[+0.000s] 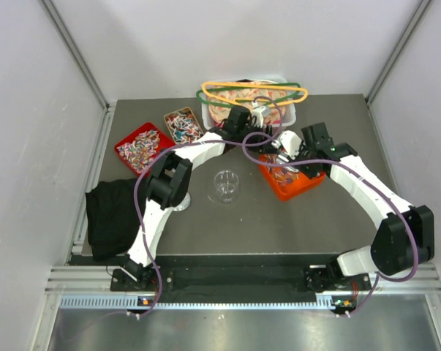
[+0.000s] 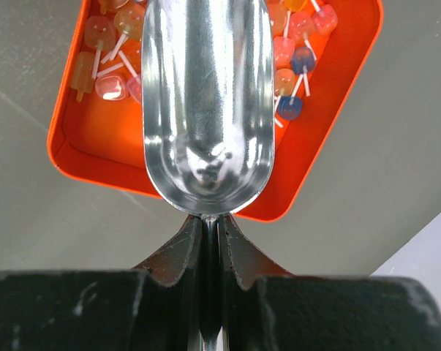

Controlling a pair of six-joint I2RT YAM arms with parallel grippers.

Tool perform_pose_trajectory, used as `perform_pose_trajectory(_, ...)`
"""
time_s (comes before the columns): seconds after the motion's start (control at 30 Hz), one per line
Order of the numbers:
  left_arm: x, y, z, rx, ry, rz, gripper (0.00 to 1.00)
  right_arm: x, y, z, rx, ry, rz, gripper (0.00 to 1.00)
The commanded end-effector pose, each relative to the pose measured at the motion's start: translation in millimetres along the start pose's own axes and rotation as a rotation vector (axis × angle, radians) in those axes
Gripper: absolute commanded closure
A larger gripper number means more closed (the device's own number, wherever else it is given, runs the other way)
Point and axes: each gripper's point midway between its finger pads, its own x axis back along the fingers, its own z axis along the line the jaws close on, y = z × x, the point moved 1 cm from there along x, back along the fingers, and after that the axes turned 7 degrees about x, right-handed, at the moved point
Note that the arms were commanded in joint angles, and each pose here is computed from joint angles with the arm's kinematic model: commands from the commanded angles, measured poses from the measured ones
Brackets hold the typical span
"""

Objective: Pack the candies
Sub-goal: Scoop the fake candies from the storage box.

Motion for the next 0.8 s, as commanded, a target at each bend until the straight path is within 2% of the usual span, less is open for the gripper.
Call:
perform_pose_trajectory(0.0, 5.8, 18.4, -29.6, -0.064, -0.058, -0.034, 0.35, 10.5, 31.3, -19.5, 0.000, -0.061, -0.082, 1.00)
perform_pose_trajectory(0.77, -0.4, 1.5, -25.3, -0.088, -0.043, 0.010, 0.36, 41.2, 75.4, -28.2, 0.032, -0.087, -0.196, 1.00)
